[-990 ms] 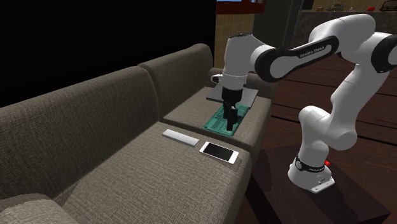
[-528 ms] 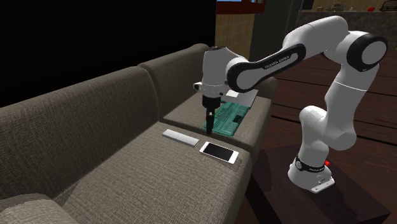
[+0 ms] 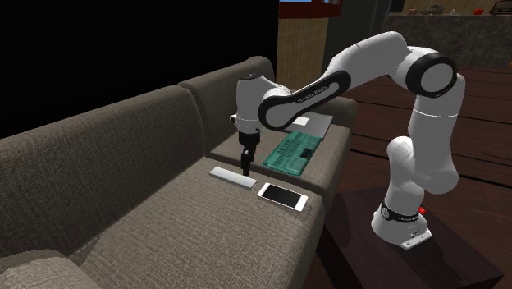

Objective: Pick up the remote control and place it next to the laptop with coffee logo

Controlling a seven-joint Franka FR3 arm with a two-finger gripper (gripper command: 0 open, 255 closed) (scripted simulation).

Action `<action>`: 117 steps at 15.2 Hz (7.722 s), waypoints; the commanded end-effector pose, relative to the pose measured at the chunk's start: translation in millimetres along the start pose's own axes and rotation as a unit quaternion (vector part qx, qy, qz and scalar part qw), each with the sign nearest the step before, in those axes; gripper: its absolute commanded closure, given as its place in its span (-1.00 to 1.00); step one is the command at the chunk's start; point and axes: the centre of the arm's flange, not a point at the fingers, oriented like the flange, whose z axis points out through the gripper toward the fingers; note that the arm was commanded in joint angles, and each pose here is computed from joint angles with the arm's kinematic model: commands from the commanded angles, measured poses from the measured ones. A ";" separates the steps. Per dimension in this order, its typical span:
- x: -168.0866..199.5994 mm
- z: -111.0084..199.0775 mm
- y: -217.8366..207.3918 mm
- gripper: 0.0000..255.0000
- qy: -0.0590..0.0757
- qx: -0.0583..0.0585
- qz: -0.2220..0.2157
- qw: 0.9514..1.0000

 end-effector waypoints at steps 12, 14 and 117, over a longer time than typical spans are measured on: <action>88.6 81.0 50.0 -1.00 -0.007 -0.012 0.060 0.998; 88.4 91.6 50.3 -1.00 -0.007 -0.012 0.060 0.998; 18.1 82.4 417.8 -1.00 -0.007 -0.012 0.060 0.998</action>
